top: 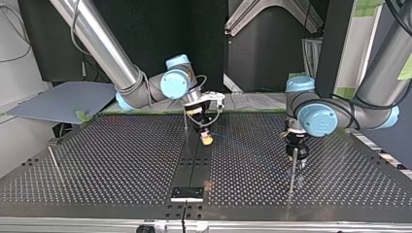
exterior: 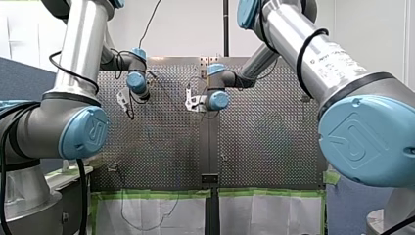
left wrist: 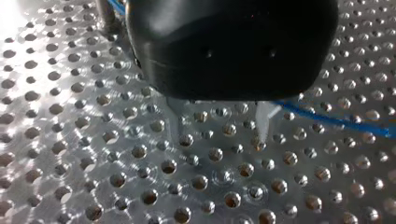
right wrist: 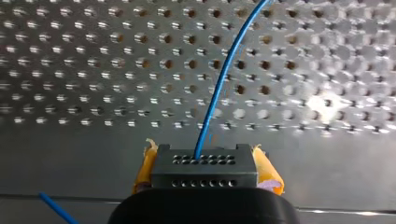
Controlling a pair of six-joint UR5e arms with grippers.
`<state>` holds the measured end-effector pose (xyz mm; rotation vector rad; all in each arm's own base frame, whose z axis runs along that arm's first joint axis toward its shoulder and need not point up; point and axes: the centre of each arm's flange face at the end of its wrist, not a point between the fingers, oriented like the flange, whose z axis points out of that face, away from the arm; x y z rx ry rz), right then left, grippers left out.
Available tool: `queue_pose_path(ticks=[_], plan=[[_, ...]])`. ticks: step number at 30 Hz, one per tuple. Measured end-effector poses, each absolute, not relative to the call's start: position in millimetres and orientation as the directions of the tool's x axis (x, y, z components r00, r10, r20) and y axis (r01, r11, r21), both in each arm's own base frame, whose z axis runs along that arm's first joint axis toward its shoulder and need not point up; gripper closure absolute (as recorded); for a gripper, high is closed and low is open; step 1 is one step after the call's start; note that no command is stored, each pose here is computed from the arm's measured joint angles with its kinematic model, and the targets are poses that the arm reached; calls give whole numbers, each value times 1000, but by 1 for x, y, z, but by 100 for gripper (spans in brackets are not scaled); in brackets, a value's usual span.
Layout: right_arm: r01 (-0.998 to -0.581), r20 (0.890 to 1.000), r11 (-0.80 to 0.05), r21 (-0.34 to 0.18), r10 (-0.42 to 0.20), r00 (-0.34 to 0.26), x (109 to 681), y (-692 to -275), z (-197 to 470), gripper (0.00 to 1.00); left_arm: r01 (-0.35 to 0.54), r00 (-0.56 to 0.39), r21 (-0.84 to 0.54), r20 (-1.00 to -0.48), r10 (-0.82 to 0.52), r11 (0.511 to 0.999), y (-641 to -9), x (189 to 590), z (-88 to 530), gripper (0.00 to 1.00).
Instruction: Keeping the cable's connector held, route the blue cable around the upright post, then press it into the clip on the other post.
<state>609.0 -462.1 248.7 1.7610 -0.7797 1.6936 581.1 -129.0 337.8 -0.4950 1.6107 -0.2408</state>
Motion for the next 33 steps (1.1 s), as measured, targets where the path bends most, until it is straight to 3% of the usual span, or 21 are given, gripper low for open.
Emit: queue_pose_path(ticks=[13, 33], plan=[[-760, 988, -649, 32, -95, 124, 608, -455, 167, 100, -79, -9, -498, -866, -500, 864, -136, 589, 343, 13], [-767, 964, -639, 53, -167, 206, 593, -445, 72, 100, -105, 2, -497, -866, -499, 861, -129, 590, 342, 13]])
